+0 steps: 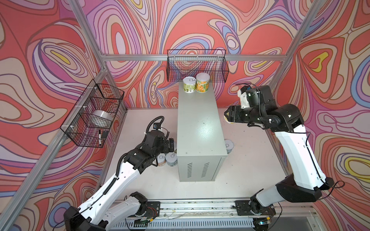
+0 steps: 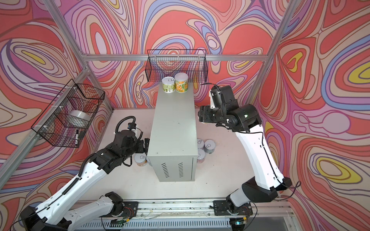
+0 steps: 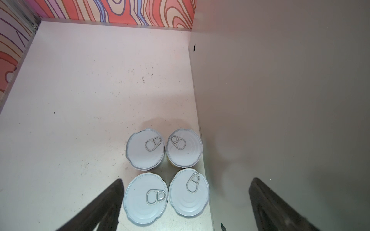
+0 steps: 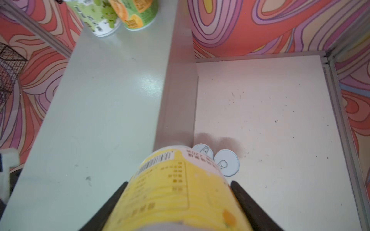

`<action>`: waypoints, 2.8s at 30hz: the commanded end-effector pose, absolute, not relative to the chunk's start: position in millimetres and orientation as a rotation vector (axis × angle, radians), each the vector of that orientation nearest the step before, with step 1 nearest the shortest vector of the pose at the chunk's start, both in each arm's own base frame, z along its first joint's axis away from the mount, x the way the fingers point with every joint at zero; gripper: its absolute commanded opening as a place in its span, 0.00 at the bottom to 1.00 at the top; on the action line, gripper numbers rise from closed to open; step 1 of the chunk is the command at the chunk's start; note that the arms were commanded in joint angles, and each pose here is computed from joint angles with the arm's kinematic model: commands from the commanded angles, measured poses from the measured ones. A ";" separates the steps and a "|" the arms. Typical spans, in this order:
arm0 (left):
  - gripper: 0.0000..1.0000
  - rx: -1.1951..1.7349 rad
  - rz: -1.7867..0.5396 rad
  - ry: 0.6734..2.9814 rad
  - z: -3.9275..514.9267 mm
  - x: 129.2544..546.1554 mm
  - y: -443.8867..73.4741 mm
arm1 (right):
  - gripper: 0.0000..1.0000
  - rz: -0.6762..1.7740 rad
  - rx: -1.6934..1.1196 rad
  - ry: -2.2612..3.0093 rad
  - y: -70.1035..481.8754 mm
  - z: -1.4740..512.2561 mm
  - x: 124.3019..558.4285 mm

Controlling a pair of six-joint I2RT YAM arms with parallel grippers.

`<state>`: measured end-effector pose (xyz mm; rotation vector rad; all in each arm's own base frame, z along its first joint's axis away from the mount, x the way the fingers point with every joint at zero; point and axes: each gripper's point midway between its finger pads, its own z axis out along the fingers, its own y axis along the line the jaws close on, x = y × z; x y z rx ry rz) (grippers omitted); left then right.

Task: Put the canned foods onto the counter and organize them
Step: 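Close the right gripper on the yellow-labelled can and lift it toward the cabinet top, then carry the yellow-labelled can over the cabinet top toward the green can with the right gripper, then lower the yellow-labelled can beside the green can and orange tub with the right gripper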

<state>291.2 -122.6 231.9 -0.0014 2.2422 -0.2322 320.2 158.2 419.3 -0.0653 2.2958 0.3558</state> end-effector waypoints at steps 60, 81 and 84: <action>0.97 0.002 -0.266 2.194 258.2 304.0 -127.2 | 0.75 0.580 -0.350 2.030 238.1 480.2 297.4; 0.98 -0.004 -0.231 2.210 250.4 303.6 -122.9 | 0.62 0.475 -0.264 2.099 232.0 409.8 316.1; 0.97 -0.001 -0.230 2.216 248.2 303.4 -123.5 | 0.61 0.445 -0.258 2.061 233.1 412.0 325.8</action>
